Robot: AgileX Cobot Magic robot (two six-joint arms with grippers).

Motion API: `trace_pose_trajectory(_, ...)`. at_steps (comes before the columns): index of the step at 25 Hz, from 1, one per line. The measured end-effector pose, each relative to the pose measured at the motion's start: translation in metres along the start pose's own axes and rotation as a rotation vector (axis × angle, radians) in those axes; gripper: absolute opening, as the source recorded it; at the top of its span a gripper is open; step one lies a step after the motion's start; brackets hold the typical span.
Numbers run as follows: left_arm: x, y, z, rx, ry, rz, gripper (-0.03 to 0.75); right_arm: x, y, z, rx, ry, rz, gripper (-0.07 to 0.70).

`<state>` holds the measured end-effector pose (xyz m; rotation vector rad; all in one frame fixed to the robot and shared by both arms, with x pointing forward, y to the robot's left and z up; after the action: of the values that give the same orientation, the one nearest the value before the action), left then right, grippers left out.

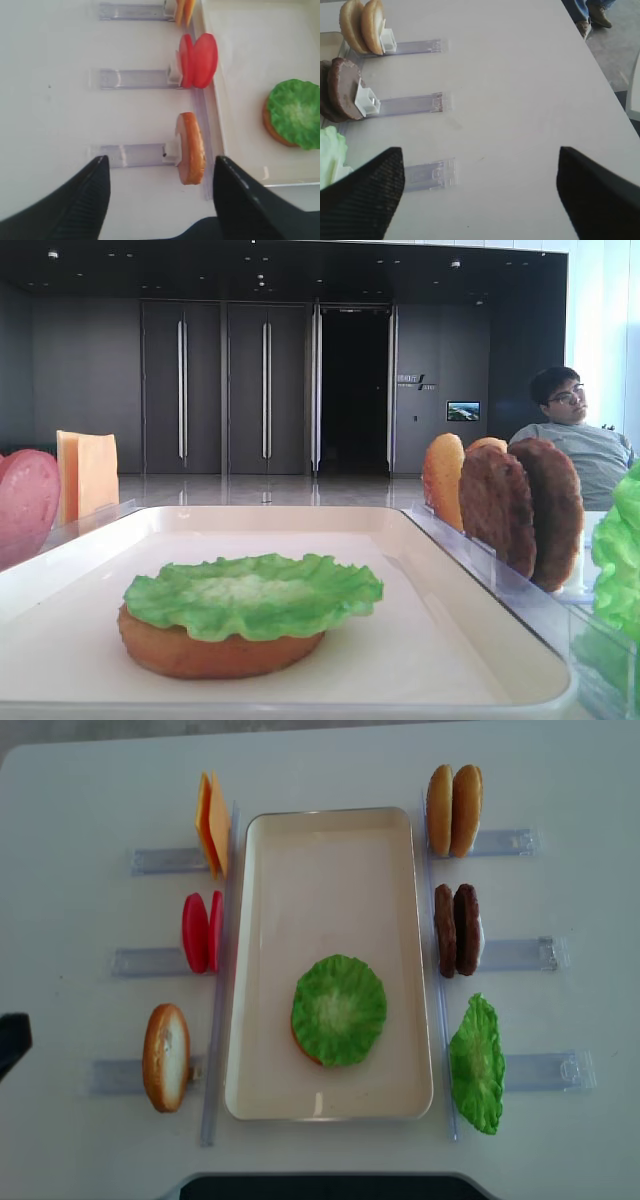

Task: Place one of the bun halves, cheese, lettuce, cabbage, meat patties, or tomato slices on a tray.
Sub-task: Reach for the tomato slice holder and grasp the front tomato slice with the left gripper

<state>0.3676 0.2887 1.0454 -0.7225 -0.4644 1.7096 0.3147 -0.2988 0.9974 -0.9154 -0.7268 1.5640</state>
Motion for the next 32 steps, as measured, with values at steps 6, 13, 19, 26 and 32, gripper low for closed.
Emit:
trace_pose_trajectory(6,0.015,-0.032,-0.017,0.115,-0.119,0.034,0.502,0.0,0.0,0.0,0.0,0.0,0.0,0.587)
trace_pose_trajectory(13,0.02,-0.059,-0.056,0.258,-0.172,0.038,0.503,0.0,0.0,0.0,-0.002,0.0,0.0,0.587)
trace_pose_trajectory(19,0.024,-0.081,-0.087,0.33,-0.203,0.05,0.503,0.0,0.0,0.0,-0.002,0.0,0.0,0.585)
trace_pose_trajectory(26,0.029,-0.106,-0.11,0.352,-0.248,0.069,0.503,0.0,0.0,0.0,-0.002,0.0,0.0,0.584)
trace_pose_trajectory(32,0.034,-0.113,-0.131,0.393,-0.273,0.063,0.503,0.0,0.0,0.0,-0.002,0.0,0.0,0.584)
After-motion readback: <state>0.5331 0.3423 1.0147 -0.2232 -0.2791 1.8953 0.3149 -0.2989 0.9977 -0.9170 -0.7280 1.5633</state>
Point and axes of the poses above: a point on each arm's last joint axis where the gripper is mounted, z pointing back along that axis away from the gripper, x along the wrist's bending axis when the last joint is at zero, y = z × x, the point moved 10 cm from there along -z, pointing out along that axis toward the gripper, and after that the axes turned 12 degrees about z, right-handed, at the moved point
